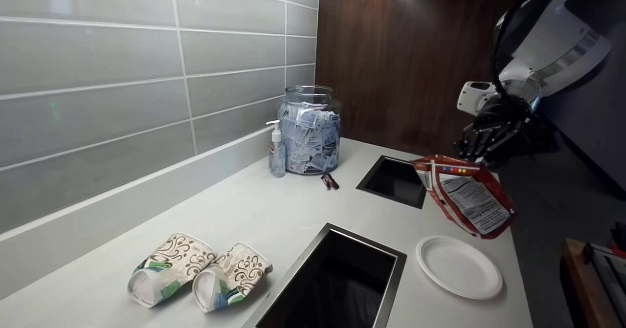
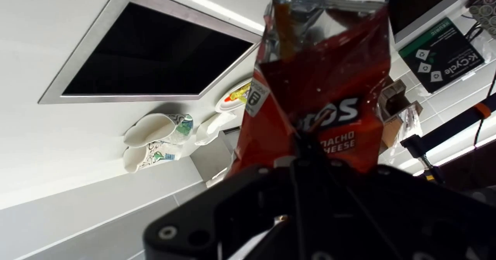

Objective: Pour the contents in the orange packet onto the white plate then throw the packet in the trash chute on the left.

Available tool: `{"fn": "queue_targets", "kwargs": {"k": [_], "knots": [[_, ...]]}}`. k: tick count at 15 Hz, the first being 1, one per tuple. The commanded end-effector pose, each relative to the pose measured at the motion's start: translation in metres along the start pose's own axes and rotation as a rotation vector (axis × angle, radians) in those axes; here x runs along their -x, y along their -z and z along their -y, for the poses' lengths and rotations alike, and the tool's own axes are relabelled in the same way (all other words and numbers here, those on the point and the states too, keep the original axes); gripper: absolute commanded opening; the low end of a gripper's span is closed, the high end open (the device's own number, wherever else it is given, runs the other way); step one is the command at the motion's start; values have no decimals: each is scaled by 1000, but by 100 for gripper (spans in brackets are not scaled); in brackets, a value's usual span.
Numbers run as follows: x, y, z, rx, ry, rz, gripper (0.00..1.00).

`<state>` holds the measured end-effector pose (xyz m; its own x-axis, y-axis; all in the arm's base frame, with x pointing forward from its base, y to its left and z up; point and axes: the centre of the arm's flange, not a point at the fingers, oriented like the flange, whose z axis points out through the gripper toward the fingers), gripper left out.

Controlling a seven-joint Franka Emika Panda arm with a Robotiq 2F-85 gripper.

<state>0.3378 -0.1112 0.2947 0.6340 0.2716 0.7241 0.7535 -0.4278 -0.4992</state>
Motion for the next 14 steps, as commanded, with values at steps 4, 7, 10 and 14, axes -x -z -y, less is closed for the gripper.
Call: {"fn": "queue_targets", "kwargs": {"k": [4,7,10,14], "knots": [[7,0,-19,-104,60,-125,0],[12,4,-23,-112,70,-142,0],[16,5,-29,-107,83,-150,0],[21,8,-35,-111,116,-200,0]]}}
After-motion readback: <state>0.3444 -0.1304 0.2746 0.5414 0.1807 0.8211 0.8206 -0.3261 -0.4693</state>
